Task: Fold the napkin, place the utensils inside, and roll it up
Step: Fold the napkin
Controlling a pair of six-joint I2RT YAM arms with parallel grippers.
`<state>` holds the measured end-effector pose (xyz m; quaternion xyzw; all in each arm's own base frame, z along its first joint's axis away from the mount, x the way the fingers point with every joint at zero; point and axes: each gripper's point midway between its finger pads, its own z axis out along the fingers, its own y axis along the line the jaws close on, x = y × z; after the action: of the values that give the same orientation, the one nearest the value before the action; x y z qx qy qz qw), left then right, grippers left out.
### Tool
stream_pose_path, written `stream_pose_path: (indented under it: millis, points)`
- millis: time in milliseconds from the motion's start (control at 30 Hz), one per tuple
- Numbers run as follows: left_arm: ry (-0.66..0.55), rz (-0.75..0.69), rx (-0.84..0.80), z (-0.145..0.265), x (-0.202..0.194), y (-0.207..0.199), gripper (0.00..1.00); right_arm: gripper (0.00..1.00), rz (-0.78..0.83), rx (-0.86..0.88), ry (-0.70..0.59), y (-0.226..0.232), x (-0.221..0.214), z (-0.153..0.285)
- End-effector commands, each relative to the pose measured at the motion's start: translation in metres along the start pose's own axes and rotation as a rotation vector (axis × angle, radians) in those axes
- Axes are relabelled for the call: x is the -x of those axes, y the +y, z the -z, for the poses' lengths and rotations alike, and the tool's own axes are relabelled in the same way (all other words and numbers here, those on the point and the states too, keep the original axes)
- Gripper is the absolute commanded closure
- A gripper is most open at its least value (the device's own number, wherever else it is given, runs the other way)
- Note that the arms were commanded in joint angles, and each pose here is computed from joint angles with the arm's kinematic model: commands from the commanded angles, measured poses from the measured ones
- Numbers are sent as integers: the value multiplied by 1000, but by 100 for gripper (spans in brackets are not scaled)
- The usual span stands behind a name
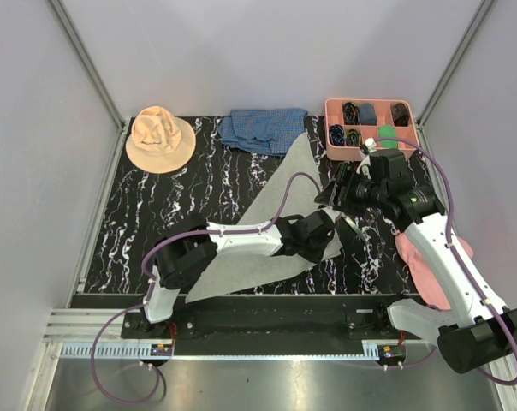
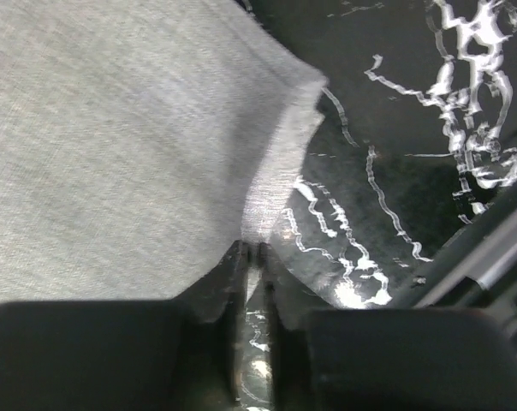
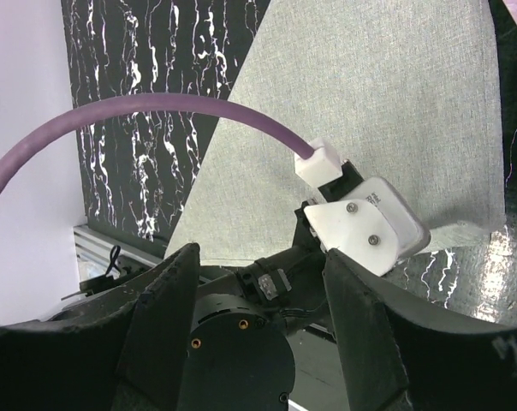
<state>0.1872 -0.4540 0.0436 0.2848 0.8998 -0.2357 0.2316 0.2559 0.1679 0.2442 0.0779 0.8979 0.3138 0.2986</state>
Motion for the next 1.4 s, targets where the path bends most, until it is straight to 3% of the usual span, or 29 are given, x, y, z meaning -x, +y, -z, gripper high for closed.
stream_pose_path:
  millis: [0,33,167,300,500,633,800,1100,1233,1367]
  points:
    - [-56,23,64,7,13,12,64,31,18,24,-39,7,8,3]
    - [-62,24,70,10,15,14,46,29,15,4,-50,4,10,3]
    - [-106,42,105,30,29,31,16,25,33,-52,-73,-5,16,3]
    - [-155,29,118,63,42,50,8,23,33,-136,-62,-19,20,-4]
    - [-188,65,239,99,50,126,3,22,22,-209,-75,-34,31,-10]
    - [-172,159,343,107,60,190,4,22,16,-243,-26,-47,24,-25]
    - [-95,159,412,94,63,234,11,22,2,-247,6,-51,18,-34]
    - [-14,117,415,70,62,263,27,21,-3,-244,14,-53,16,-37]
    - [6,147,387,61,60,271,46,21,-9,-241,29,-54,13,-42]
    - [13,159,365,60,60,272,46,21,-14,-229,32,-53,11,-43]
